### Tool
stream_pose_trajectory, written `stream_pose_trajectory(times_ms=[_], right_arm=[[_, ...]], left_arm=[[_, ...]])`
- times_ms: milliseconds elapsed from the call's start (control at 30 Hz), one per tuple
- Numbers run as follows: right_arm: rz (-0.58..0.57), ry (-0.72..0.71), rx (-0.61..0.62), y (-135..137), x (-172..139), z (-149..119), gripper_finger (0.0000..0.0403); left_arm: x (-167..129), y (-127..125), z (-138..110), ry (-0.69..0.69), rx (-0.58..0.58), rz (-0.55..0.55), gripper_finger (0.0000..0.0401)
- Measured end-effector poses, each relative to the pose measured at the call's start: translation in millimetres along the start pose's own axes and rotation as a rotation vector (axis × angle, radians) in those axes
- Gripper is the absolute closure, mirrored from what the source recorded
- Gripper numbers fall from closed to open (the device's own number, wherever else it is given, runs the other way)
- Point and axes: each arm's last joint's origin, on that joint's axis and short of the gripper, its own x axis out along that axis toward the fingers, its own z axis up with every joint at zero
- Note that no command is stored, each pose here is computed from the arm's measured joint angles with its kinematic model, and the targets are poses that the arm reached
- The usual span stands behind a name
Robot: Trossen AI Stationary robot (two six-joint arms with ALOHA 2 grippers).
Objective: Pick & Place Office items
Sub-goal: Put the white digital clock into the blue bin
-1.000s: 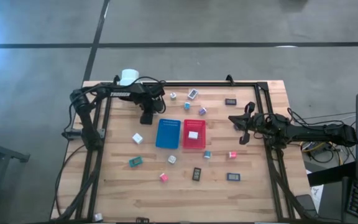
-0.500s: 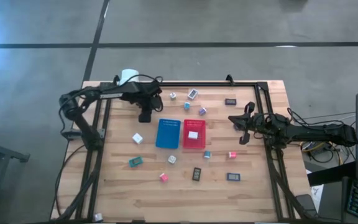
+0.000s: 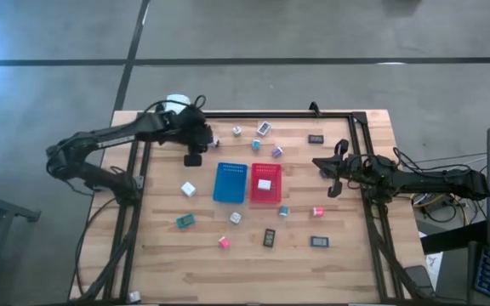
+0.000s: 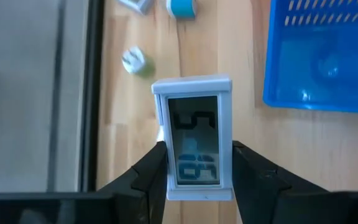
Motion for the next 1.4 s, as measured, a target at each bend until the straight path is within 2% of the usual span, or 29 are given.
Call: stream_pose_trajectory(times_ms=[233,467,633,767,1000,1400], right_arm=[[-0.001,-0.001,0.006,0.0,0.0,0.1,0.0394],[-0.001,-0.002,0.006,0.0,0.0,0.2,0.0394],[0.000,-0.002,0.006,0.0,0.0,0.2,0.0394],[0.000,-0.003,0.006,0.0,0.0,0.3,0.0394],[-0.001,-0.003,0.006,0.0,0.0,0.3,0.0394],[-0.001,-0.003,0.006,-0.1,0.0,0.3,0.0394]], left_arm=[[-16.0,-10.6,-9.0,-0.175,0.000,0.027,0.0259],[-32.8,-20.3,-23.3,-0.365,-0.056,0.048,0.0259],[-42.3,-26.1,-34.1,-0.478,-0.099,0.100,0.0259],[-44.5,-31.4,-42.7,-0.588,-0.159,0.132,0.0259],[-47.2,-41.9,-60.0,-0.704,-0.260,0.147,0.0259],[-53.5,-60.4,-83.3,-0.846,-0.276,0.031,0.0259]])
